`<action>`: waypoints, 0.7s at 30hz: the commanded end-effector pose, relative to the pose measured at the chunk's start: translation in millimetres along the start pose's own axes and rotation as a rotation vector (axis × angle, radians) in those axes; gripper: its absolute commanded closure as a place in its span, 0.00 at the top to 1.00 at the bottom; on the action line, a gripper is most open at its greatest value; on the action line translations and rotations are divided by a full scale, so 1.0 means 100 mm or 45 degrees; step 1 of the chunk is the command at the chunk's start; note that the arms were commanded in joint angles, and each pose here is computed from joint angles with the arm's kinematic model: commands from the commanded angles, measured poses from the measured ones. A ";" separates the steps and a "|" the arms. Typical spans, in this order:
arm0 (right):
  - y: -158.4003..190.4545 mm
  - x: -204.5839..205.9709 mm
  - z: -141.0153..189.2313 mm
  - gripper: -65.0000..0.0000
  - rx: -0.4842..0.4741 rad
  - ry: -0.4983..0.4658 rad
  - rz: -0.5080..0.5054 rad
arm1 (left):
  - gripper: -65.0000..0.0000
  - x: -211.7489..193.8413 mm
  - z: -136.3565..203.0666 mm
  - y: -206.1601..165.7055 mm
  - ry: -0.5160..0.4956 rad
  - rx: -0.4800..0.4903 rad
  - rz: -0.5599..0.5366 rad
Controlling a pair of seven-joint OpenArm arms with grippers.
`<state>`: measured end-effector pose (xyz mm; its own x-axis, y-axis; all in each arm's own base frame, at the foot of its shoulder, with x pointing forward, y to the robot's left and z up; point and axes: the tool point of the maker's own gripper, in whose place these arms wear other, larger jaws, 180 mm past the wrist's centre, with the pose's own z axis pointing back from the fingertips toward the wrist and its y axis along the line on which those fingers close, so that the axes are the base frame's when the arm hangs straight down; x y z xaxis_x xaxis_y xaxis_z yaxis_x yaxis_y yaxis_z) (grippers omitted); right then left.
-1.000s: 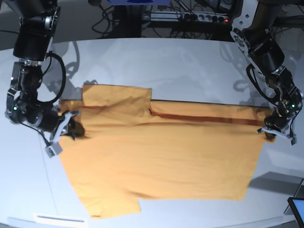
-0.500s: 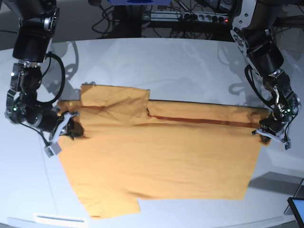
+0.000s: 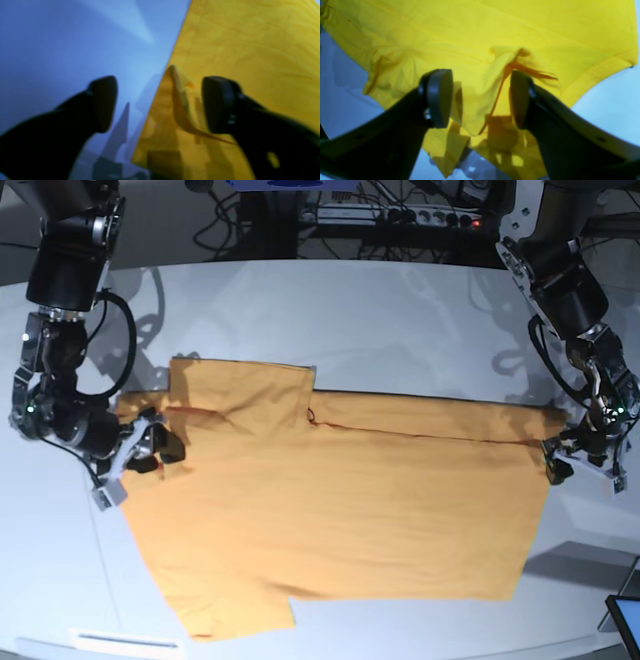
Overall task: Fold the T-shirt properly
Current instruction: 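Open both grippers and release the folded edge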
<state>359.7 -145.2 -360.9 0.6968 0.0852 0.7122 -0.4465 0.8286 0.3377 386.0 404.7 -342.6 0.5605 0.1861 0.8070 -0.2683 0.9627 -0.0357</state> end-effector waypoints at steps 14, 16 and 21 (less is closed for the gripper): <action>-0.17 0.52 0.40 0.56 -0.103 -0.167 0.182 | 1.00 0.82 0.40 -0.04 -0.227 0.038 -0.142; -0.11 0.48 0.43 0.56 -0.106 -0.161 0.209 | 1.00 0.84 0.51 -0.08 -0.240 0.049 -0.189; 0.01 0.39 0.47 0.56 -0.101 -0.145 0.249 | 0.96 0.63 0.82 -0.25 -0.247 0.062 -0.321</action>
<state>350.3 -164.5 -322.0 0.5806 0.1919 0.7913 -0.5074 0.8453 0.1672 358.2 371.9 -262.0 0.5027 -0.0839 0.8604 -0.1687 0.9666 0.1928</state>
